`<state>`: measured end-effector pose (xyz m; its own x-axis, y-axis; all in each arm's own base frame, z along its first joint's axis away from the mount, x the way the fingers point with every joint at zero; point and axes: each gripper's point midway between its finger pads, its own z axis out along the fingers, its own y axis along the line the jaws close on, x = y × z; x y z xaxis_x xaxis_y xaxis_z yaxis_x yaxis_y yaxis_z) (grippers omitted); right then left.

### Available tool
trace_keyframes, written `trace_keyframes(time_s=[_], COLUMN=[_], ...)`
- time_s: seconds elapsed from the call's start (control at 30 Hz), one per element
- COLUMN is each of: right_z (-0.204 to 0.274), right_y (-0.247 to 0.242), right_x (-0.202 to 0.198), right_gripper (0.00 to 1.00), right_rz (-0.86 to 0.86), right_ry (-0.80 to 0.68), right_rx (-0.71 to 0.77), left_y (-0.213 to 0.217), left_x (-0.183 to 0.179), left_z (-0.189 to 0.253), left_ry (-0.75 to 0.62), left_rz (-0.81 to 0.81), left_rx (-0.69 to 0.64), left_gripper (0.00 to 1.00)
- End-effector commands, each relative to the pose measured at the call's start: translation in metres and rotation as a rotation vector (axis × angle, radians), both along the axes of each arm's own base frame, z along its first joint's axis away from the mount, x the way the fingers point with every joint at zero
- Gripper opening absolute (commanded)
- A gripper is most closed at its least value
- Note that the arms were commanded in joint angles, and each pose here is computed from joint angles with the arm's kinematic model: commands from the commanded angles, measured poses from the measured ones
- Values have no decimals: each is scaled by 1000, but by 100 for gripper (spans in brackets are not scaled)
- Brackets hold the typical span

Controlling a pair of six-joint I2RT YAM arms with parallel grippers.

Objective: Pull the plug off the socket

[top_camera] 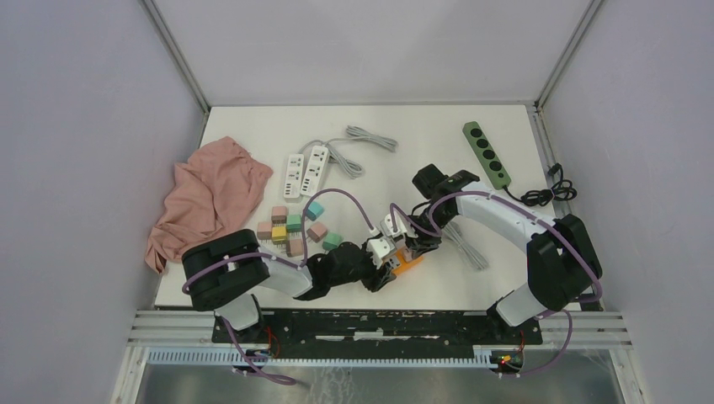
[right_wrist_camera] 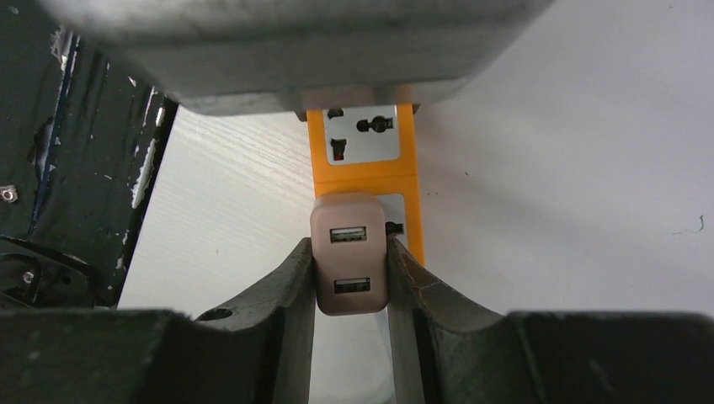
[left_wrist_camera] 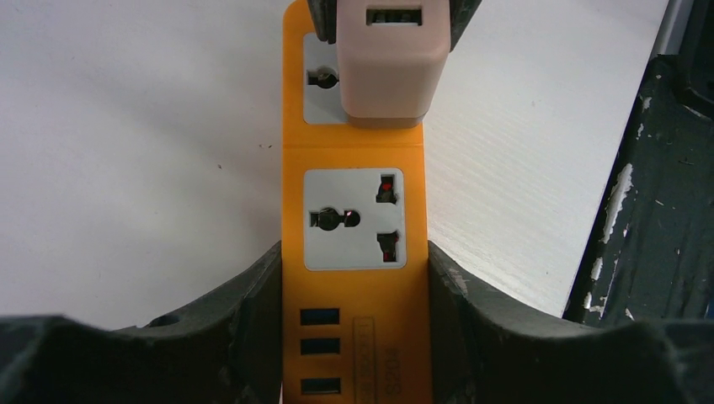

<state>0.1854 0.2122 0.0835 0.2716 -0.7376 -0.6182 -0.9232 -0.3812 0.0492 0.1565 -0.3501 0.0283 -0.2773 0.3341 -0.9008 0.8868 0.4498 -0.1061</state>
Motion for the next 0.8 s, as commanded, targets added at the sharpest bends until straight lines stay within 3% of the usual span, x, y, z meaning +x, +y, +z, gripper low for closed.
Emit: trace_keyframes(time_s=[0.0, 0.43, 0.63, 0.77], right_z=[27, 30, 32, 39], right_y=[28, 14, 6, 19], right_x=[-18, 11, -30, -39], right_gripper=[0, 0, 0, 0], right_rz=[15, -96, 115, 129], right_ry=[101, 26, 93, 135], right_rx=[194, 174, 249, 298], left_y=[-10, -2, 0, -2], left_x=[4, 2, 3, 4], left_z=[6, 2, 1, 2], left_ry=[-14, -10, -12, -8], left_rz=[-8, 2, 15, 18], left_rx=[-18, -5, -3, -7], left_gripper=[3, 3, 3, 3])
